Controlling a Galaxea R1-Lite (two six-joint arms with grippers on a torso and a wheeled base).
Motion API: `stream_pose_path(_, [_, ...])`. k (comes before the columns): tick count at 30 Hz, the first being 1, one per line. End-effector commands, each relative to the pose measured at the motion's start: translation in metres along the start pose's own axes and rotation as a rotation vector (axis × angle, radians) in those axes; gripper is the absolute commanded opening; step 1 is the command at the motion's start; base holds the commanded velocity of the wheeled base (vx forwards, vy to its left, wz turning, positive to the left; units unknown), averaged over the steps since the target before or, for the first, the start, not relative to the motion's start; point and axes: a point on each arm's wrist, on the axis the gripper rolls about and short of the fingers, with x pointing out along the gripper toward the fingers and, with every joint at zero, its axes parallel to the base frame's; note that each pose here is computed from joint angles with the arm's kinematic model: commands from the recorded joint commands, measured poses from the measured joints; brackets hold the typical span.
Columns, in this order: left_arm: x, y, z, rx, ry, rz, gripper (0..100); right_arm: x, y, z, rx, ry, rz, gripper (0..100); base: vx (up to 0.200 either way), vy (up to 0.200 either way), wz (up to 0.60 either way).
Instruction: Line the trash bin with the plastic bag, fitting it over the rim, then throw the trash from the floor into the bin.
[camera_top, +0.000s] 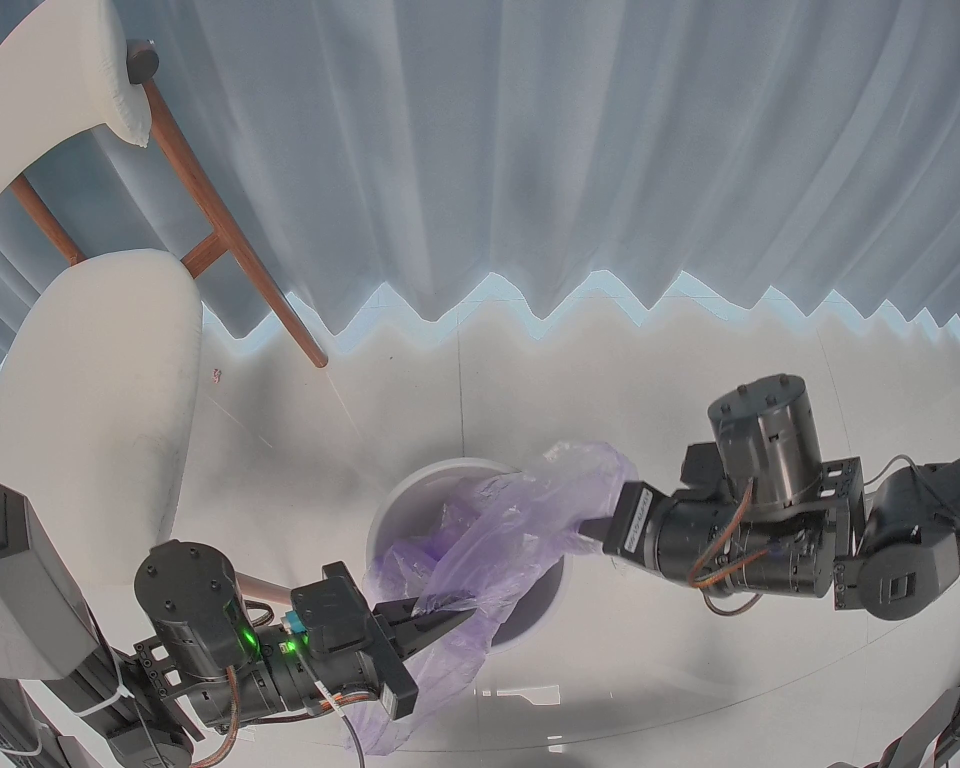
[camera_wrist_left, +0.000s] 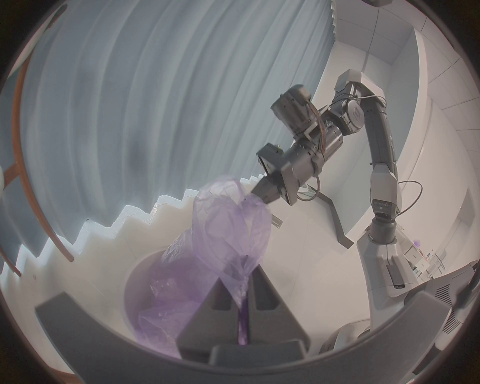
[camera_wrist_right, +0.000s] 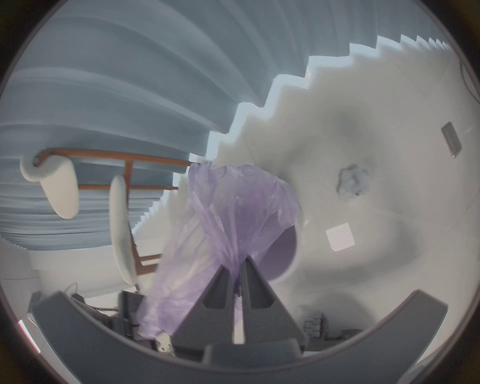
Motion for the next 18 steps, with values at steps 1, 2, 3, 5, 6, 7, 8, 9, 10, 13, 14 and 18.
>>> stream_pose_path(1, [0.001,0.01,-0.001,-0.009,0.002,0.04,0,0.0,0.021,0.029,0.023,-0.095,0.118,0,0.0,0.0,0.0])
stream_pose_path(2, [0.002,0.012,-0.002,-0.011,0.004,0.047,0,-0.002,0.025,0.034,0.026,-0.109,0.152,0,0.0,0.0,0.0])
stream_pose_path(3, [0.004,0.017,-0.005,-0.018,0.014,0.068,0,-0.005,0.029,0.043,0.028,-0.124,0.212,0,0.0,0.0,0.0])
stream_pose_path(5, [0.006,0.023,-0.008,-0.024,0.024,0.093,0,-0.007,0.029,0.05,0.032,-0.14,0.254,0,0.0,0.0,0.0])
stream_pose_path(6, [0.011,0.035,-0.011,-0.038,0.029,0.157,0,-0.008,0.027,0.058,0.033,-0.148,0.308,0,0.0,0.0,0.0])
stream_pose_path(7, [0.015,0.04,-0.012,-0.049,0.028,0.188,0,-0.008,0.026,0.06,0.032,-0.147,0.329,0,0.0,0.0,0.0])
stream_pose_path(8, [0.019,0.043,-0.012,-0.062,0.023,0.212,0,-0.007,0.024,0.061,0.031,-0.144,0.34,0,0.0,0.0,0.0])
stream_pose_path(9, [0.026,0.049,-0.011,-0.089,0.009,0.251,0,-0.005,0.019,0.06,0.032,-0.136,0.343,0,0.0,0.0,0.0])
stream_pose_path(10, [0.033,0.054,-0.01,-0.116,-0.007,0.287,0,-0.003,0.015,0.059,0.032,-0.126,0.342,0,0.0,0.0,0.0])
stream_pose_path(13, [0.052,0.064,-0.017,-0.187,-0.013,0.373,0,0.0,0.002,0.051,0.031,-0.084,0.351,0,0.0,0.0,0.0])
stream_pose_path(14, [0.055,0.064,-0.021,-0.197,-0.006,0.381,0,0.0,-0.002,0.046,0.031,-0.067,0.355,0,0.0,0.0,0.0])
stream_pose_path(18, [0.06,0.059,-0.024,-0.208,0.003,0.364,0,0.001,-0.02,0.028,0.033,0.005,0.354,0,0.0,0.0,0.0])
